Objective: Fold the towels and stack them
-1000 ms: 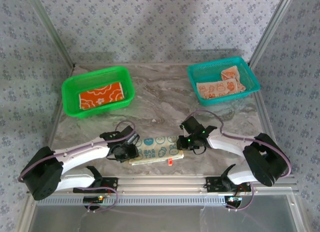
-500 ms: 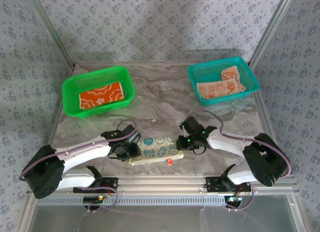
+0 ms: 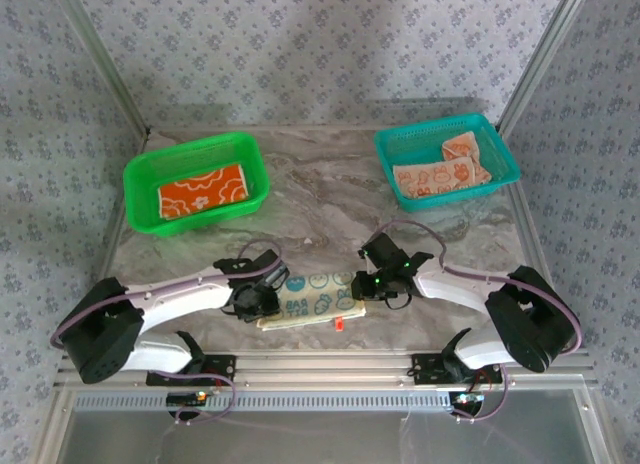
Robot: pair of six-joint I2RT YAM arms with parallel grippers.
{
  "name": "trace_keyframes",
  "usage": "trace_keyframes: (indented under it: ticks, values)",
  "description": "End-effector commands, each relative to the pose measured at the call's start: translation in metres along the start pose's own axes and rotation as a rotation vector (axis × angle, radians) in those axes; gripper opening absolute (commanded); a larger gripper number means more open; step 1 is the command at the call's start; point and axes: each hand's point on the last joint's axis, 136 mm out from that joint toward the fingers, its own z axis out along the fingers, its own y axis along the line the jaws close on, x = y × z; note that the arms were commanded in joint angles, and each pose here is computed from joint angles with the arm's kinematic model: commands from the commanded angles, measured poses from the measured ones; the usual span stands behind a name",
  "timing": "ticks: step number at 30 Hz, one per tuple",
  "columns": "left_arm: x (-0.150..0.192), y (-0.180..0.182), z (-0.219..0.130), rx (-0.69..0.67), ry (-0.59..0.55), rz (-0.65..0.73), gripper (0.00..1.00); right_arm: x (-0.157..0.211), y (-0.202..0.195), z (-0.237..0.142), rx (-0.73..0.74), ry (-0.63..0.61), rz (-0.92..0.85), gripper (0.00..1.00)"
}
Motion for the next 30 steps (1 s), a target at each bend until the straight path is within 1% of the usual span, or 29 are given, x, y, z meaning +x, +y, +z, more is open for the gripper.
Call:
trace_keyframes:
  ticks: [1,3,5,6,9,11,12,13,14,15,24,27,30]
  values:
    - [0.011,0.010,0.020,-0.050,0.038,0.013,0.15,0.007,-0.009,-0.004,0.042,0.013,0.013,0.24]
    - [0.007,0.010,0.017,-0.065,0.020,0.017,0.08,0.002,-0.007,-0.011,0.038,-0.011,0.009,0.31]
    - [0.003,0.007,0.012,-0.068,0.003,0.026,0.05,-0.004,-0.004,-0.019,0.034,-0.036,0.007,0.37]
    - [0.000,0.006,0.009,-0.072,-0.005,0.031,0.00,-0.007,-0.004,-0.024,0.035,-0.051,0.007,0.43]
    - [-0.007,0.004,-0.007,-0.100,-0.031,0.053,0.00,-0.018,-0.003,-0.039,0.040,-0.104,0.011,0.54]
    - [-0.014,-0.001,-0.023,-0.100,-0.062,0.069,0.00,-0.028,-0.003,-0.051,0.049,-0.153,0.014,0.70]
    - [-0.020,-0.003,-0.034,-0.105,-0.085,0.079,0.00,-0.033,-0.004,-0.057,0.051,-0.180,0.017,0.83]
    - [-0.025,-0.006,-0.046,-0.107,-0.107,0.092,0.00,-0.038,-0.004,-0.063,0.046,-0.205,0.021,0.89]
    - [-0.030,-0.008,-0.056,-0.106,-0.124,0.100,0.00,-0.042,-0.004,-0.067,0.042,-0.222,0.024,0.97]
    - [-0.035,-0.011,-0.067,-0.103,-0.138,0.106,0.00,-0.046,-0.004,-0.072,0.036,-0.238,0.028,1.00]
    - [-0.072,-0.021,-0.155,-0.128,-0.214,0.169,0.00,-0.082,-0.007,-0.099,0.027,-0.319,0.036,1.00]
    - [-0.088,-0.021,-0.180,-0.129,-0.235,0.176,0.00,-0.091,-0.006,-0.104,0.019,-0.335,0.036,1.00]
    - [-0.104,-0.026,-0.206,-0.101,-0.258,0.175,0.00,-0.098,-0.006,-0.104,0.014,-0.341,0.037,1.00]
